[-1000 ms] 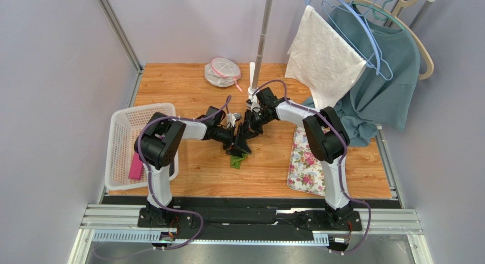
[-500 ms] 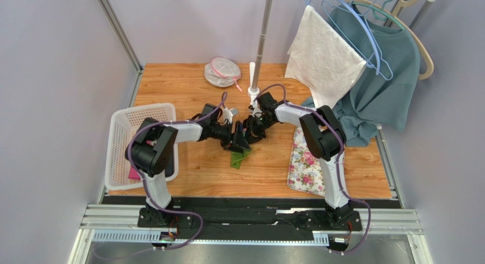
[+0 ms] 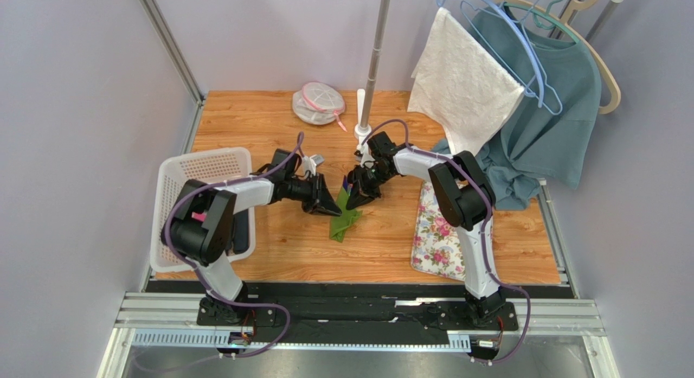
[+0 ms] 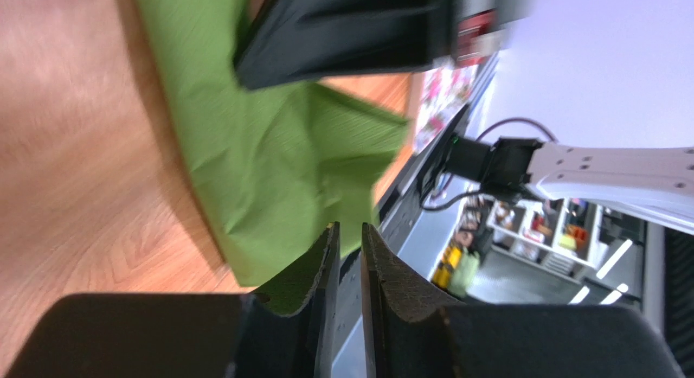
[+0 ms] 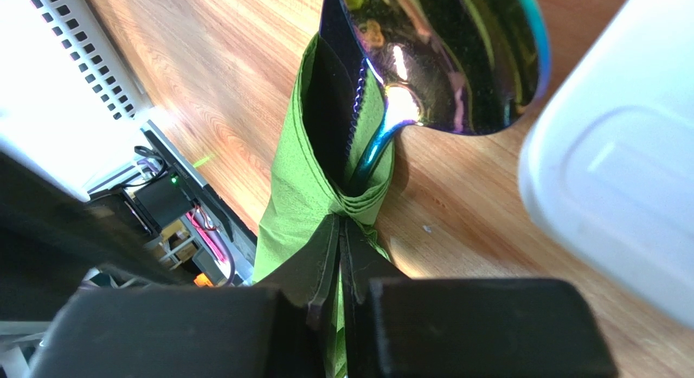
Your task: Place the utensils on the paper napkin and roll it up
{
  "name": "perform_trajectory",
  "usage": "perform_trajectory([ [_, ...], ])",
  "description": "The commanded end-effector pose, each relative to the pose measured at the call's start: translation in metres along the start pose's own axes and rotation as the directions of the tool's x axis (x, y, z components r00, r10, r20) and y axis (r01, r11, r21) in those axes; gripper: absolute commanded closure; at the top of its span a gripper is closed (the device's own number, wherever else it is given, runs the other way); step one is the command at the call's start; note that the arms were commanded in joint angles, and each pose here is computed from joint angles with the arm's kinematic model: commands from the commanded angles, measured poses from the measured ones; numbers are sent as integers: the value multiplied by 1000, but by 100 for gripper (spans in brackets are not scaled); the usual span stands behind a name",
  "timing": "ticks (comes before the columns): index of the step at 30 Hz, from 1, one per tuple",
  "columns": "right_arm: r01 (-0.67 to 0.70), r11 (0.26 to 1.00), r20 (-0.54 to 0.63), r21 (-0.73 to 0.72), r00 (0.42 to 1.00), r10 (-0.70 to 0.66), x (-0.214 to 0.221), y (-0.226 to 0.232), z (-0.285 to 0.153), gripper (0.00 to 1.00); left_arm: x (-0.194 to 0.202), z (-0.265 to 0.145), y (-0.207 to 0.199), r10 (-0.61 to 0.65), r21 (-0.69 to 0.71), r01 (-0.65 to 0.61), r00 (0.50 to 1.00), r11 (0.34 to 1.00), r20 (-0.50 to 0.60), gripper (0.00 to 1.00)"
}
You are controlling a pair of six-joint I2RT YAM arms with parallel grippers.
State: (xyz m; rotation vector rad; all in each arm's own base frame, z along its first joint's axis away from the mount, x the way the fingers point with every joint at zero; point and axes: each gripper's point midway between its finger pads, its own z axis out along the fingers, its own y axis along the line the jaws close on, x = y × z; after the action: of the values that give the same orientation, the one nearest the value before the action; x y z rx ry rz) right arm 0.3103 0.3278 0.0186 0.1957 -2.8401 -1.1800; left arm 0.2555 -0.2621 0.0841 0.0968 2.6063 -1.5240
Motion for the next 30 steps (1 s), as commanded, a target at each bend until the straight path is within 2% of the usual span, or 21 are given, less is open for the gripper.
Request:
perform_trajectory([
  [1, 10, 980, -8, 201, 1000, -9, 7, -49, 14, 95, 19, 12, 0, -21, -4, 21, 993, 1000, -114, 77],
  [8, 11, 973, 1, 230, 1000, -11, 1, -51, 13, 95, 37, 23, 34, -110, -100, 92, 974, 991, -200, 81],
  [12, 16, 967, 10, 253, 1000, -20, -3, -52, 11, 95, 44, 24, 64, -144, -215, 96, 965, 972, -221, 87],
  [16, 34, 968, 29, 247, 999, -42, -12, -46, 9, 95, 50, 24, 78, -185, -247, 127, 957, 960, -225, 91],
  [20, 72, 968, 55, 240, 995, -88, -24, -34, 8, 95, 49, 30, 83, -210, -204, 168, 955, 965, -208, 100],
  [25, 135, 964, 67, 228, 986, -154, -30, -15, 9, 93, 42, 36, 80, -204, -129, 185, 966, 974, -159, 100],
  [30, 170, 960, 86, 224, 977, -193, -42, -1, 11, 91, 40, 40, 83, -238, -119, 223, 962, 967, -135, 100],
])
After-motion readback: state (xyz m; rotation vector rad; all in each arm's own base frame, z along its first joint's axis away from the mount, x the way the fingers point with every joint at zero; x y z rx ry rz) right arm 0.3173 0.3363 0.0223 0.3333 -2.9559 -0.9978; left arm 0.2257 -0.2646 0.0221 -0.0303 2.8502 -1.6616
